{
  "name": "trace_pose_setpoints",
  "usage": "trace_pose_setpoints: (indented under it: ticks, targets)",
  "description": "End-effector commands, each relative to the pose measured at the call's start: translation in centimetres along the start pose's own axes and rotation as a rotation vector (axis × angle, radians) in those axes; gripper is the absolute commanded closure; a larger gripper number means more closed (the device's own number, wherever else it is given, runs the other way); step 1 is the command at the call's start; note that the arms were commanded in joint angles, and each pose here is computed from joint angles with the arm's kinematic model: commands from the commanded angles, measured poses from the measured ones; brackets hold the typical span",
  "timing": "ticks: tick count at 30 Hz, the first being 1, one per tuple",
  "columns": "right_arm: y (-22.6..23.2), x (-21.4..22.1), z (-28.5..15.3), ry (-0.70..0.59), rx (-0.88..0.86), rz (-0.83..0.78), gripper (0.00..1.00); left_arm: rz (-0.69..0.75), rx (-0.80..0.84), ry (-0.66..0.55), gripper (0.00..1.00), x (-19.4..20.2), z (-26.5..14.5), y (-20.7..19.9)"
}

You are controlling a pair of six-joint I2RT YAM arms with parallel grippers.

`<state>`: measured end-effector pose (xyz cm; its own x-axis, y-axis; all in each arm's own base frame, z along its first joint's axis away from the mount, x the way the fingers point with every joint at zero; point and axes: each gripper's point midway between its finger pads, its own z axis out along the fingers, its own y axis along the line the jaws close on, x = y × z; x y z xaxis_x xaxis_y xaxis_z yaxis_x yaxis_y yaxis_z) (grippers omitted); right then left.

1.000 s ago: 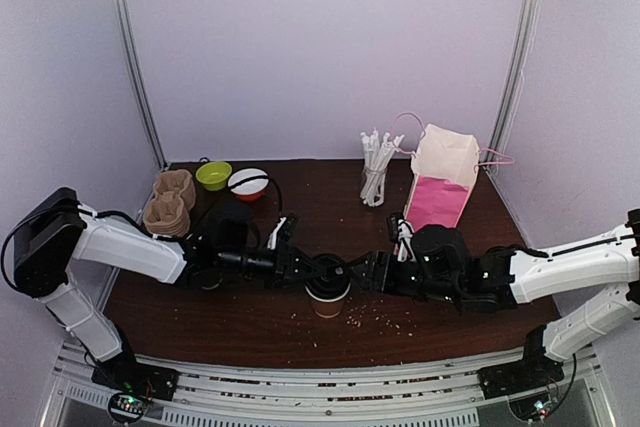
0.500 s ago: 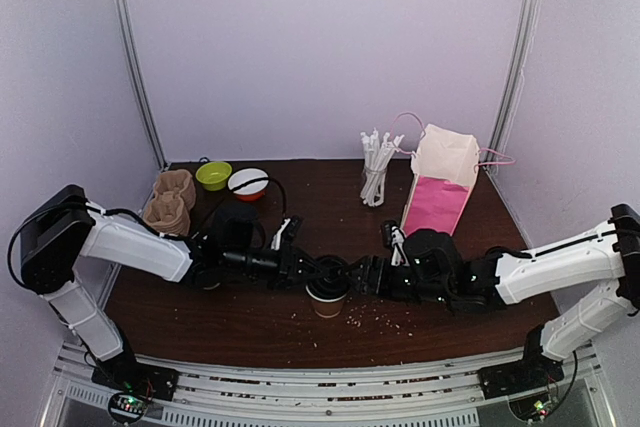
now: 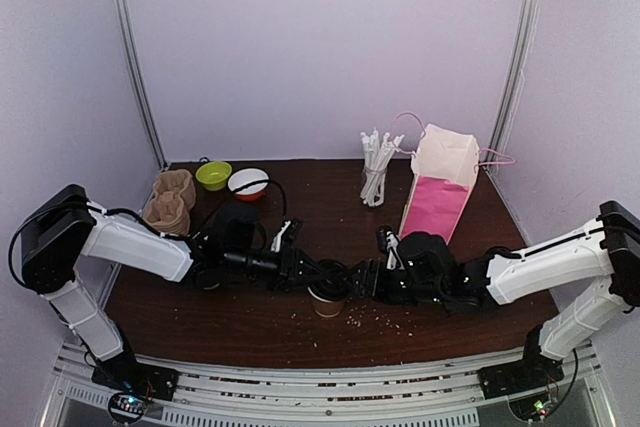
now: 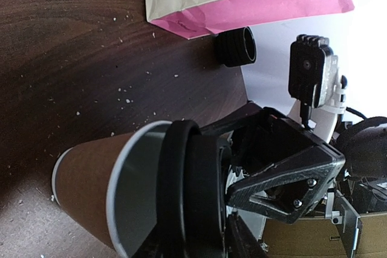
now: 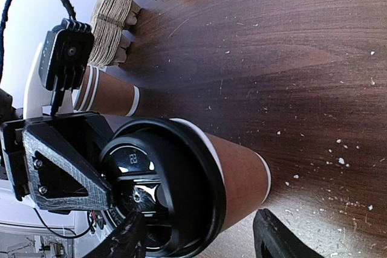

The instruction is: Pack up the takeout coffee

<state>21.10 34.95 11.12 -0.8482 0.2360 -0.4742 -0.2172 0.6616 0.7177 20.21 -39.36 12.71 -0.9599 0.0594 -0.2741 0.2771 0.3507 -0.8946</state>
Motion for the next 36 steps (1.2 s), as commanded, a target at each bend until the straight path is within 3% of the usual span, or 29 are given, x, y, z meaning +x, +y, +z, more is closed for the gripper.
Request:
trace_pose_setpoints:
  ticks: [1, 36]
  targets:
    - [0.0, 0.1, 0.2, 0.004, -0.013, 0.013, 0.39, 0.048, 0.025, -0.013, 0.68, -0.8, 0.2, -1.5]
    - [-0.5, 0.5, 1.1, 0.019, 0.008, 0.019, 0.45, 0.174, -0.097, -0.032, 0.24, -1.9, -1.7, -2.7]
